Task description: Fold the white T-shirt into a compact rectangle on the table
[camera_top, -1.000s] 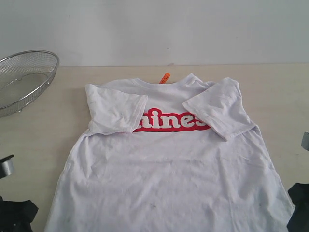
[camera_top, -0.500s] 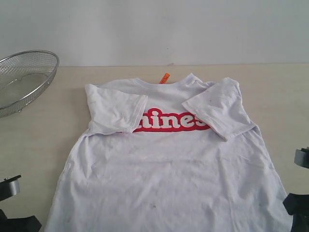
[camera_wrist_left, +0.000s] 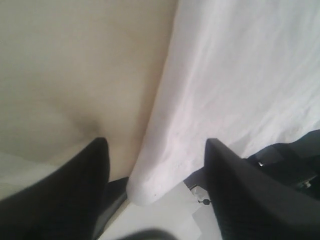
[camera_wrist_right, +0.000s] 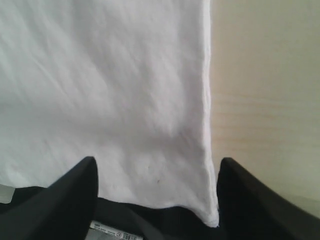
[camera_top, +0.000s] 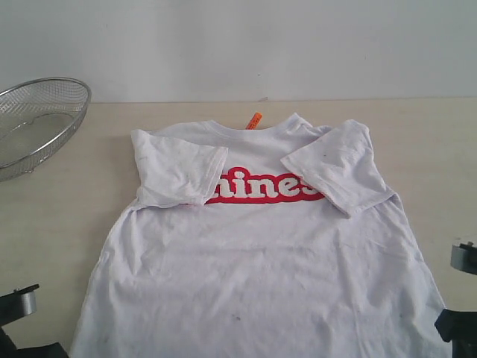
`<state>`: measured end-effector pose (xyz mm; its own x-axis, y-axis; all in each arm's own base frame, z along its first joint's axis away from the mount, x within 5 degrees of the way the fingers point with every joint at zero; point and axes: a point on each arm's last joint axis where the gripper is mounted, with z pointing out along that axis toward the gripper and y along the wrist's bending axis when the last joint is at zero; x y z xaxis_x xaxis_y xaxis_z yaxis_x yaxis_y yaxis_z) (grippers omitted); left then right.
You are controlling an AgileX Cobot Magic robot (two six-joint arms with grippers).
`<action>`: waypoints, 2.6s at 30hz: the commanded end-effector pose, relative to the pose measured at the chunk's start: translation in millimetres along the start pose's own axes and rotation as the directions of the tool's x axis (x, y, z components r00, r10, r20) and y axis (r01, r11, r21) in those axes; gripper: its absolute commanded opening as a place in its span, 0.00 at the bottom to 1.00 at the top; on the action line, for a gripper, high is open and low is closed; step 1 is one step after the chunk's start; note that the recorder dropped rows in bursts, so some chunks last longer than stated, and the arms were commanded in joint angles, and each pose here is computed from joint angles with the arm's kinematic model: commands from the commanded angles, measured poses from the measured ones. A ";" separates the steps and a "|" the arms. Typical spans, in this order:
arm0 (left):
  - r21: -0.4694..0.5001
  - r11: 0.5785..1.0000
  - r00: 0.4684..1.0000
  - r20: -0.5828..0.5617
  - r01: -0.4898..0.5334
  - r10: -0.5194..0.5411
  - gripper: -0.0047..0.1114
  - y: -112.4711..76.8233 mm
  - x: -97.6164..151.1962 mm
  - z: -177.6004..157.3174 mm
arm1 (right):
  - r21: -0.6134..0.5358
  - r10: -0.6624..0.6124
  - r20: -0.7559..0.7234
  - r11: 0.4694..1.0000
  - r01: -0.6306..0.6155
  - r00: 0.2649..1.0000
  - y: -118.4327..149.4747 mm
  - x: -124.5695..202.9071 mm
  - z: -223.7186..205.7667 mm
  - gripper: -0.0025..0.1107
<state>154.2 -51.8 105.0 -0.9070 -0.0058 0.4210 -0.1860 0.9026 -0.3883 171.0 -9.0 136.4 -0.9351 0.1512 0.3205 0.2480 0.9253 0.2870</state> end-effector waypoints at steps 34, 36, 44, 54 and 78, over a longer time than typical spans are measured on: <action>0.130 0.991 1.000 -0.007 -0.018 0.019 0.44 -5.9 -15.3 14.7 | 0.034 -0.015 -0.119 0.999 0.019 0.993 0.9 -11.9 30.8 0.56; 0.125 0.992 1.000 0.000 -0.027 0.027 0.40 -5.4 -15.9 14.7 | 0.083 -0.016 -0.119 0.996 0.026 0.993 -3.7 -11.9 30.5 0.56; 0.124 0.991 0.999 0.000 -0.045 0.045 0.40 -5.4 -15.7 14.7 | 0.169 0.042 -0.120 0.985 -0.021 0.992 -10.7 -11.6 29.0 0.56; 0.153 0.987 0.999 0.019 -0.047 0.044 0.40 -8.1 -17.2 14.3 | 0.012 -0.014 -0.094 1.000 0.015 0.995 1.5 -10.9 35.3 0.56; 0.235 0.957 0.968 0.222 -0.171 0.119 0.08 -18.4 -32.0 9.1 | -0.051 -0.043 -0.036 0.998 0.041 0.998 9.6 -25.7 28.8 0.02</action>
<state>178.1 -69.4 88.2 -0.9750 0.0170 0.2215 -0.1244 0.7844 -0.6077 182.8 6.6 101.3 -0.9058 0.0895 0.4142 0.2427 0.9109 0.3338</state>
